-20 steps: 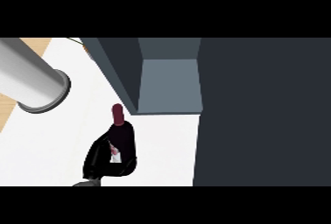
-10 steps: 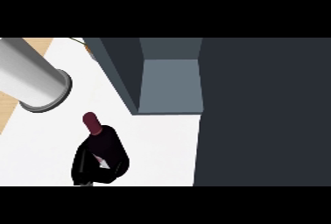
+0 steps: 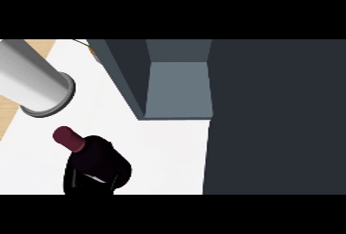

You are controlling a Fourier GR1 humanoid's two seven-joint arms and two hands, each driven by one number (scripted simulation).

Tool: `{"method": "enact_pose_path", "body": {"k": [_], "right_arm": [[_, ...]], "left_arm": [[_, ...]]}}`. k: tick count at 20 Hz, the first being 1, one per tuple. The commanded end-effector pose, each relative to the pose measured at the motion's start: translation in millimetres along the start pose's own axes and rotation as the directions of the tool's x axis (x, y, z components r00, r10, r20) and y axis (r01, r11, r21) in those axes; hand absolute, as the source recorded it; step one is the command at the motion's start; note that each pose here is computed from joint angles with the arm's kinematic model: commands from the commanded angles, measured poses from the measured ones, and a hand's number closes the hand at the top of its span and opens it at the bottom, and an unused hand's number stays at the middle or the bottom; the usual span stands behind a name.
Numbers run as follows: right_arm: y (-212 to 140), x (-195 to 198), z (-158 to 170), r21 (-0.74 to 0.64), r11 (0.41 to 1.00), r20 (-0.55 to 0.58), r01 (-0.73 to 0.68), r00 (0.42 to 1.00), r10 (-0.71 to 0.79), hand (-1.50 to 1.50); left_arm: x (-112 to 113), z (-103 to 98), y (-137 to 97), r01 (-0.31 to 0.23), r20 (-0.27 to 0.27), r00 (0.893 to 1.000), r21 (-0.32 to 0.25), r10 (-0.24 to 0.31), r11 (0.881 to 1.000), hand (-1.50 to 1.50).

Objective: Pick up the wine, place it into the cabinet and close the cabinet

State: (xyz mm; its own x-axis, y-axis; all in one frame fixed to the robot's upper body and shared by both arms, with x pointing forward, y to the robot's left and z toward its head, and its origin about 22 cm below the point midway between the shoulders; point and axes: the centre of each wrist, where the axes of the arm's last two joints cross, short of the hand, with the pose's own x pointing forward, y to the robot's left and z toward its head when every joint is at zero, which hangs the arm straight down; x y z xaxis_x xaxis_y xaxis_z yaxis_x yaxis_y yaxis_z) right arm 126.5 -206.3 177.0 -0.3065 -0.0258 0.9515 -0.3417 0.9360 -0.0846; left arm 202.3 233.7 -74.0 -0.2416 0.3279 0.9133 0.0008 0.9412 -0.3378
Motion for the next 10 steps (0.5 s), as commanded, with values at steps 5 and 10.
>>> {"method": "enact_pose_path", "body": {"k": [5,10], "right_arm": [[4.3,43.4,33.0,0.047,0.998,0.091,0.048,0.994,-0.052,-1.5],[1.8,32.1,20.3,0.041,0.998,0.065,0.045,0.997,-0.047,-1.5]], "left_arm": [[48.5,-19.1,-63.7,0.02,0.042,0.999,-0.058,-0.018,0.998,1.5],[65.8,-46.5,-117.0,0.021,0.004,1.0,-0.062,-0.021,0.998,1.5]]}}
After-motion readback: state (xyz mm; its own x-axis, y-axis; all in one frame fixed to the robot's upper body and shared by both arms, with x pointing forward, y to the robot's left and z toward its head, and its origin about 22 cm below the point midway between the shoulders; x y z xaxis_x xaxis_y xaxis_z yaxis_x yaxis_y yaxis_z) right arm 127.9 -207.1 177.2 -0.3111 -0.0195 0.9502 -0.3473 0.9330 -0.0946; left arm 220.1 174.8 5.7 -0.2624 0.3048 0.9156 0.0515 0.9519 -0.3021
